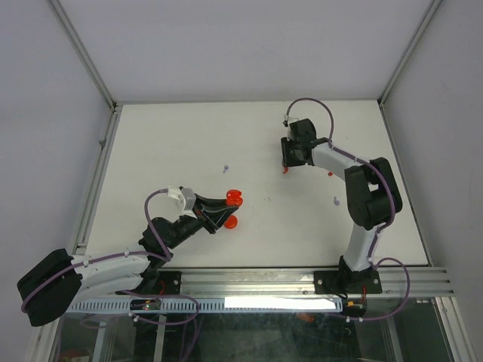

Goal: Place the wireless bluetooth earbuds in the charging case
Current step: Pick up the earbud from the center of the board.

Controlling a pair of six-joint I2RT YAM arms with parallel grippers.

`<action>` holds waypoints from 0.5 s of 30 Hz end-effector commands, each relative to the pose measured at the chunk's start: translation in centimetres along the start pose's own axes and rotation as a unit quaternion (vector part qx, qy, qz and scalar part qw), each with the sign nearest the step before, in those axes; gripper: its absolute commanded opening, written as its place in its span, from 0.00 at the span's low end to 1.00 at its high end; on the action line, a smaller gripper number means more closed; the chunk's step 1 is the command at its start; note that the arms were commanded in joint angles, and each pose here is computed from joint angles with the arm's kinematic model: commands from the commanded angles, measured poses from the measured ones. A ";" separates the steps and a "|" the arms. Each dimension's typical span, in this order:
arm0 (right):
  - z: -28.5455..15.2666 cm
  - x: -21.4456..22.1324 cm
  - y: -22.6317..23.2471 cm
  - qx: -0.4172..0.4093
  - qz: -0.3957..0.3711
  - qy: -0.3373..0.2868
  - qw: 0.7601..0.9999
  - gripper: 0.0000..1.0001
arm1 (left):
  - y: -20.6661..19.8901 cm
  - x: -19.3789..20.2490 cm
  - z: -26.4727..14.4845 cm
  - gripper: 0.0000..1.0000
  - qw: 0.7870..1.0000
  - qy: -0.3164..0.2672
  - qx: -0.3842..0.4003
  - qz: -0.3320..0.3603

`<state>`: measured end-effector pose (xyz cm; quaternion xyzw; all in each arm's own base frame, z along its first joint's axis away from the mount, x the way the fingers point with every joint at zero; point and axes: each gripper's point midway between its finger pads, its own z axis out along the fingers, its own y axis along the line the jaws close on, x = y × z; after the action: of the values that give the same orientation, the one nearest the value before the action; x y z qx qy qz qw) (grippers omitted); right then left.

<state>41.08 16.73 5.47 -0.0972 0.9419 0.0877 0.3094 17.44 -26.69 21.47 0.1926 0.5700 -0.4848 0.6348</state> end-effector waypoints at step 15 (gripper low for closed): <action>2.4 1.7 -1.1 0.031 -0.026 0.046 0.998 0.26 | -0.2 -0.6 0.4 0.00 1.000 -0.009 0.004 -0.004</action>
<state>40.89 16.11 2.40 -0.1042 0.9550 0.0617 0.2709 17.59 -26.86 20.58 0.1956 0.5824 -0.4790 0.6270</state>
